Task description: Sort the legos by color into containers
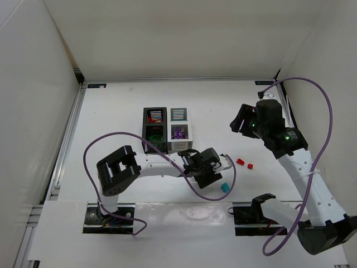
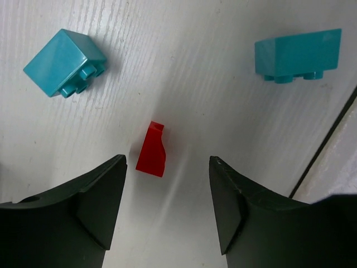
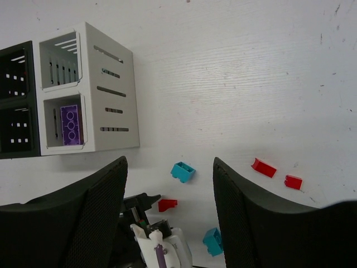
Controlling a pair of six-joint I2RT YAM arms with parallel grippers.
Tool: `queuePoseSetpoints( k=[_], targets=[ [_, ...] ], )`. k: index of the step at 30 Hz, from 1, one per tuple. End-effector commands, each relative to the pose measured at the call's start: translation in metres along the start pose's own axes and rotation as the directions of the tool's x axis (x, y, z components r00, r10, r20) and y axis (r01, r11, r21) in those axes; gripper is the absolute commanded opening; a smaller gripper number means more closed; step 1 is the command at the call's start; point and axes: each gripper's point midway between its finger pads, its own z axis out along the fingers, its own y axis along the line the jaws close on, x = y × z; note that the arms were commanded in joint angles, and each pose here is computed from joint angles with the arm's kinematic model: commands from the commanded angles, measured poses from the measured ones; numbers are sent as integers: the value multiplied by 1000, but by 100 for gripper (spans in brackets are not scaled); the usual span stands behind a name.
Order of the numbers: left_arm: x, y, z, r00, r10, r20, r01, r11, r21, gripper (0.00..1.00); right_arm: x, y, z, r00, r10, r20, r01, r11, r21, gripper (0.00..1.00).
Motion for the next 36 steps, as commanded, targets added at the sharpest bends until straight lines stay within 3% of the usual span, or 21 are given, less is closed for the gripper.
queuePoseSetpoints(
  k=[1, 4, 8, 14, 19, 25, 30, 36],
  targets=[
    [-20, 1, 2, 998, 30, 56, -30, 1000, 0, 71, 1, -1, -1, 1000, -11, -7, 11, 1000, -22, 66],
    [-23, 2, 7, 997, 33, 74, -33, 999, -4, 62, 1, -2, -1, 1000, -10, -8, 10, 1000, -16, 66],
    [-22, 10, 12, 998, 19, 65, -19, 1000, -5, 59, 1, -5, -1, 1000, -8, -9, 8, 1000, -7, 64],
    [-18, 9, 14, 998, 19, 56, -20, 1000, 17, 48, 2, -13, 2, 1000, 3, -7, -3, 1000, 12, 64],
    [-11, 8, 18, 999, 18, 32, -19, 1000, 19, 33, 3, -17, 3, 1000, 24, -8, -24, 1000, 13, 64],
    [-10, 13, 12, 999, -3, 37, 4, 1000, -15, 26, 3, -18, 0, 1000, 31, 3, -31, 999, 15, 64],
    [-35, 29, -22, 993, -23, 116, 33, 996, -82, 23, 3, -18, -3, 999, 35, 10, -35, 999, 14, 64],
    [-80, 78, -113, 939, -61, 337, 119, 981, -155, 25, 6, -18, -3, 1000, 10, 0, -10, 1000, 28, 64]
  ],
)
